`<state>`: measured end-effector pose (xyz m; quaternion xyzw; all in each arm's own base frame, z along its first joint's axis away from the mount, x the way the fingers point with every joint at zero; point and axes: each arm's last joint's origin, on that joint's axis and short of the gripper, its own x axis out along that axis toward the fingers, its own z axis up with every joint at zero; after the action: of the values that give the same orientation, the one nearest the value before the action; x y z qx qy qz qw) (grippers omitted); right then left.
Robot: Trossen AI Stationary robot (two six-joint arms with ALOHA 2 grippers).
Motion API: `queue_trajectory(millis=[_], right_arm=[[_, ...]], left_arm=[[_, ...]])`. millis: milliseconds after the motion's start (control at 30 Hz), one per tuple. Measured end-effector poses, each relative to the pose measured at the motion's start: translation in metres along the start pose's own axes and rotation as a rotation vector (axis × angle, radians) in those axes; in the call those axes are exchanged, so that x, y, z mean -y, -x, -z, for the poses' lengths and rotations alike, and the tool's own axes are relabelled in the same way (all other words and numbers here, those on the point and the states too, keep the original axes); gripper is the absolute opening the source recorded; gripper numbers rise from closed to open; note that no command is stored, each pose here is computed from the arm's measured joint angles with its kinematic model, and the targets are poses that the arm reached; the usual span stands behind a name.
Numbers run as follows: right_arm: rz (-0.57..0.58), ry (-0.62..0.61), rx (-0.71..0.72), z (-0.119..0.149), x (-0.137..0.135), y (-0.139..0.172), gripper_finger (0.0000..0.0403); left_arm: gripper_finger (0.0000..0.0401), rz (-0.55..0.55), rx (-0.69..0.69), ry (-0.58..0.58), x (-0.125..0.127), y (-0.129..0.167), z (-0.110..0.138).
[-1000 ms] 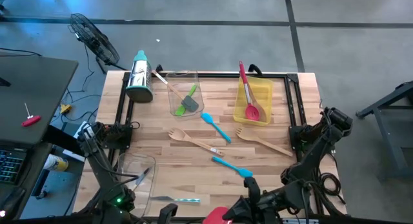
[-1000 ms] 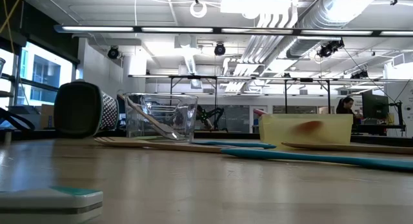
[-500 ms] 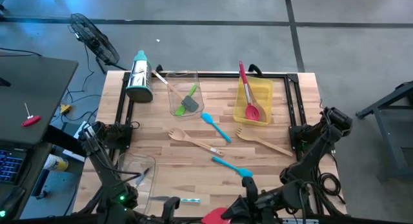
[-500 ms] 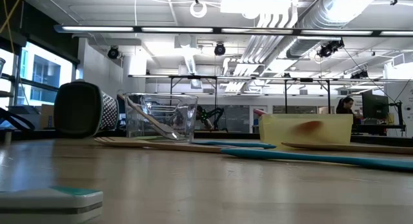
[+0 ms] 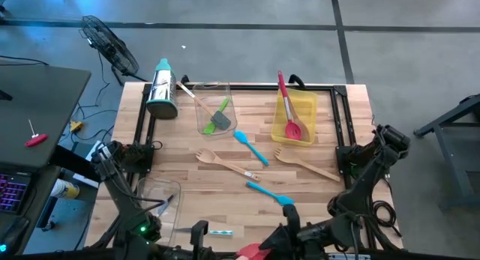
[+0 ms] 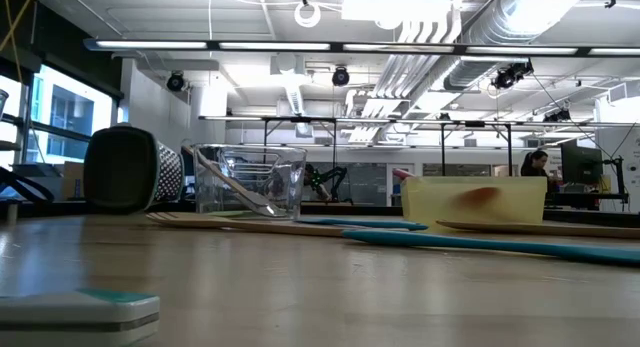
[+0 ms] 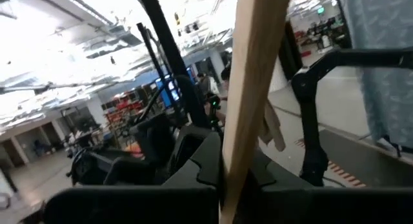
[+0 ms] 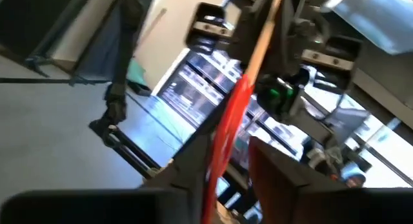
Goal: Pick & Place Kitchen Items
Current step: Put the orange spatula into the top transparent bin
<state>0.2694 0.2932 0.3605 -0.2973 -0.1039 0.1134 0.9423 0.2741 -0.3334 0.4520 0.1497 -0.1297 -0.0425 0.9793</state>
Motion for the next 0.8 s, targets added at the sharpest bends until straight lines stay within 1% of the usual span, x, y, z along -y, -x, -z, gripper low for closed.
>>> queue_trajectory(millis=[133, 200, 267, 333, 400, 433, 533, 600, 733, 800], right_arm=[[0.112, -0.018, -0.082, -0.007, -0.006, 0.009, 0.0179], [0.174, -0.035, -0.12, -0.012, -0.008, 0.015, 0.0212], [0.219, -0.044, -0.162, -0.015, -0.011, 0.02, 0.0241], [0.242, -0.071, -0.186, -0.018, -0.015, 0.025, 0.0264], [0.24, -0.132, -0.18, -0.021, -0.019, 0.029, 0.0278], [0.226, -0.167, -0.171, -0.021, -0.021, 0.03, 0.0283], [0.173, -0.264, -0.142, -0.023, -0.027, 0.033, 0.0287], [0.121, -0.333, -0.121, -0.023, -0.03, 0.033, 0.0286], [-0.091, -0.473, -0.079, -0.021, -0.04, 0.033, 0.0282], [-0.18, -0.565, -0.065, -0.02, -0.042, 0.033, 0.0282]], left_arm=[[0.0009, -0.05, -0.061, -0.015, 0.001, 0.0, 0.005], [0.0009, -0.104, -0.095, -0.007, 0.0, 0.001, 0.006], [0.0009, -0.212, -0.152, 0.001, -0.003, 0.002, 0.007], [0.0009, -0.386, -0.257, -0.004, -0.009, 0.004, 0.008], [0.0009, -0.519, -0.35, -0.044, -0.016, 0.006, 0.007], [0.0009, -0.55, -0.374, -0.062, -0.02, 0.007, 0.004], [0.0009, -0.55, -0.39, -0.117, -0.036, 0.013, -0.009], [0.0009, -0.562, -0.399, -0.133, -0.051, 0.019, -0.02], [0.0009, -0.656, -0.488, -0.156, -0.097, 0.037, -0.047], [0.0009, -0.675, -0.476, -0.111, -0.122, 0.05, -0.061]])
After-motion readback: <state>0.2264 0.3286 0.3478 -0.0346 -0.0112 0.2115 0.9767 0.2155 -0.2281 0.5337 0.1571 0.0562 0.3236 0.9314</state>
